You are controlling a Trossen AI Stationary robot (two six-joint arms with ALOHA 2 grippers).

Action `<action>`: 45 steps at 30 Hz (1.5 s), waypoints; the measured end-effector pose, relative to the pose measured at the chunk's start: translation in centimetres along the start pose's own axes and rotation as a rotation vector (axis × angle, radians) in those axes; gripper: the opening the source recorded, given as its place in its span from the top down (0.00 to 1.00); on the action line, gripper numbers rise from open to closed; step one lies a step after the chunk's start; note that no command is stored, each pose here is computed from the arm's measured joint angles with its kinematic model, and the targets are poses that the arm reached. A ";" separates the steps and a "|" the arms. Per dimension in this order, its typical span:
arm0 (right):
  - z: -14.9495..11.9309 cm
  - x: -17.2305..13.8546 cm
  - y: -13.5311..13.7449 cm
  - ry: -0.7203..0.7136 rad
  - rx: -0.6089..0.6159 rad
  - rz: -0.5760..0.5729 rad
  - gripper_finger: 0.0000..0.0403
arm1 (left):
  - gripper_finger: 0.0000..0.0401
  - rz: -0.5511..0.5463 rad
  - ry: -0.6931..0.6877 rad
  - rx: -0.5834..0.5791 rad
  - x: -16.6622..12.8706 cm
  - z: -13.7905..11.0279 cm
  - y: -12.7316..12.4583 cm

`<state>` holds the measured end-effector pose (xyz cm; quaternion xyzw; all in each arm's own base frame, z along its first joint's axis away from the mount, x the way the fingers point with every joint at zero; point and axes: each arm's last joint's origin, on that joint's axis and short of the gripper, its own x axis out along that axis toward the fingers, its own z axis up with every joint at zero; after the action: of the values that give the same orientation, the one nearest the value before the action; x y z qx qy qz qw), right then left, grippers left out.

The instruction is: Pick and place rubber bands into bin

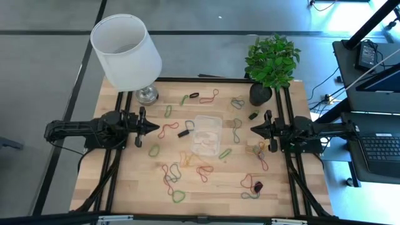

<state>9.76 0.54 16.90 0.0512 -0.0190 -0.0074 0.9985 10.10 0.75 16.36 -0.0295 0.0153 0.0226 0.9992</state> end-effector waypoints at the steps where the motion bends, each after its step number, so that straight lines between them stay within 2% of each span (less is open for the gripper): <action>1: 0.0 0.0 0.0 0.000 0.000 0.000 0.94 | 0.98 0.000 0.000 0.000 0.0 0.0 0.0; 14: 0.1 0.0 0.0 -0.007 0.007 0.001 0.94 | 0.98 0.000 0.000 0.000 0.0 0.0 0.0; 21: 0.0 0.0 0.0 -0.003 0.091 0.000 0.94 | 0.99 0.000 0.000 0.000 0.0 0.0 0.0; 26: -0.1 0.1 0.0 0.017 -0.028 -0.001 0.99 | 0.99 0.000 0.000 0.000 0.0 0.0 0.0; 31: -0.4 0.4 0.0 0.049 -0.076 -0.003 0.99 | 0.99 0.000 0.000 0.000 0.0 0.0 0.0; 37: 0.2 0.8 0.1 -0.002 -0.054 -0.003 1.00 | 0.99 0.000 0.000 0.000 0.0 0.0 0.0; 41: 0.1 1.2 -0.1 0.014 -0.050 -0.067 1.00 | 0.98 0.000 0.000 0.000 0.0 0.0 0.0; 45: 1.2 1.6 0.1 0.025 -0.059 -0.084 1.00 | 0.98 0.000 0.000 0.000 0.0 0.0 0.0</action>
<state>11.33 0.45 18.21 0.0226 -0.0041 -0.0493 0.9985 10.10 0.75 16.35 -0.0296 0.0153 0.0226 0.9992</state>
